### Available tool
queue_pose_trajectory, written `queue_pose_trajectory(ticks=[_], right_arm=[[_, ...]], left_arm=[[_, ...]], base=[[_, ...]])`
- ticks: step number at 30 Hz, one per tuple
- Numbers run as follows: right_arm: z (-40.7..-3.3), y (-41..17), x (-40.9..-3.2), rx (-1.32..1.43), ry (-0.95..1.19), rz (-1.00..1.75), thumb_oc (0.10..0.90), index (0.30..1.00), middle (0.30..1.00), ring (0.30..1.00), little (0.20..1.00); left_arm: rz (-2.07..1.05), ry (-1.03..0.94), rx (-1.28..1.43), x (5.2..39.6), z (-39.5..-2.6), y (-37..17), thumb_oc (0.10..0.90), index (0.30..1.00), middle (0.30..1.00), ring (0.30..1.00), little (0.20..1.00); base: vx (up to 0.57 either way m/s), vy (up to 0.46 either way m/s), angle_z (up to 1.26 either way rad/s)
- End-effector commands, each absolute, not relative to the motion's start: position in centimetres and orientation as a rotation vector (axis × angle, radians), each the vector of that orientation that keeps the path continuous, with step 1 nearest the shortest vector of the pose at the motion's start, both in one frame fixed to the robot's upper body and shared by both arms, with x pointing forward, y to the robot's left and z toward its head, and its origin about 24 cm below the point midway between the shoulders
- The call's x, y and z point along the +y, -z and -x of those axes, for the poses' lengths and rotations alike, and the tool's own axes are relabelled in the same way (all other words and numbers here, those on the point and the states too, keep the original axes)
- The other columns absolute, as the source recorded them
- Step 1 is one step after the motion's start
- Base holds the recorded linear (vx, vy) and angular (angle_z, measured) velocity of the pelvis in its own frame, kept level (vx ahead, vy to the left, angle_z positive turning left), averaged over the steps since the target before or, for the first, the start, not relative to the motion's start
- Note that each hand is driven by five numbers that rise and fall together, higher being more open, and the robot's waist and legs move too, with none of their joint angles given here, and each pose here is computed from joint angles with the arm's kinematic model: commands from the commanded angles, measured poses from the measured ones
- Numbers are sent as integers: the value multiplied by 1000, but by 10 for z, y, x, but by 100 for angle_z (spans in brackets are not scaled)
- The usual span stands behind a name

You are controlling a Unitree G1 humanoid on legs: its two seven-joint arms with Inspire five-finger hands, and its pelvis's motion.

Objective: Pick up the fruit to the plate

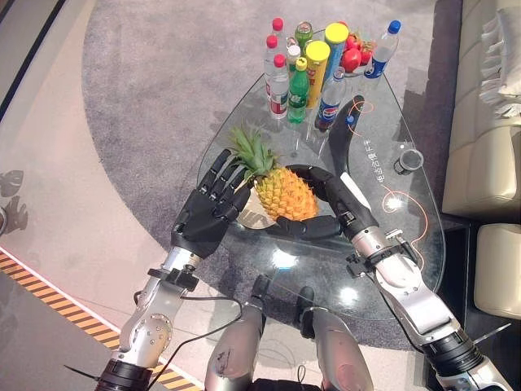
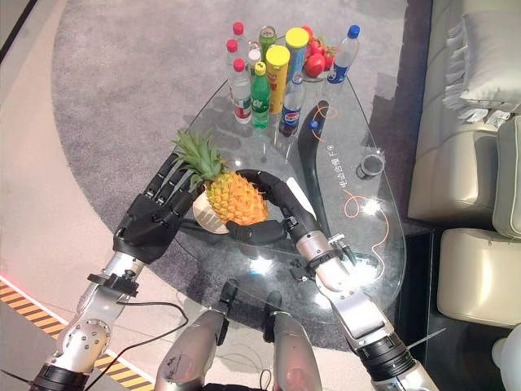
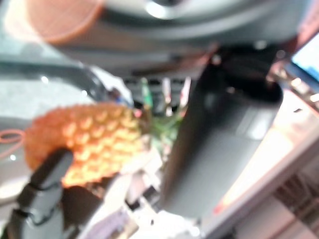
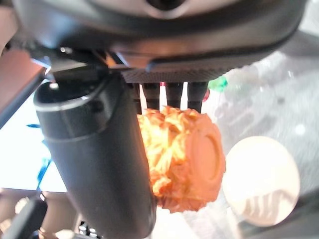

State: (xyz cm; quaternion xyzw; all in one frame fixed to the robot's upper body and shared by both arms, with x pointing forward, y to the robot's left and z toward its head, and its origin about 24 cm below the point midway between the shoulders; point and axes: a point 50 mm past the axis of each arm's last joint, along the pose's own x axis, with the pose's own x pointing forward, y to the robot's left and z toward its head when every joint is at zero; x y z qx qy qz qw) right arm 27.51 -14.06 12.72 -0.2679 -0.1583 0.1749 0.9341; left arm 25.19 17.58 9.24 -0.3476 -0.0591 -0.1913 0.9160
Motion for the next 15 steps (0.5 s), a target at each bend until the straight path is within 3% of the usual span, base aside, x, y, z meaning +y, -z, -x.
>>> queue_pose_trajectory(ticks=[1, 15], right_arm=[[-226, -184, -70, -787, -686, 573, 100, 300, 300, 300, 200], [-214, -199, -60, -960, -661, 722, 100, 300, 300, 300, 200]], left_arm=[[767, 508, -278, 153, -242, -131, 800, 900, 900, 900, 900], [932, 472, -259, 148, -239, -133, 800, 900, 900, 900, 900]], base=[[0, 0, 0], [0, 0, 0]])
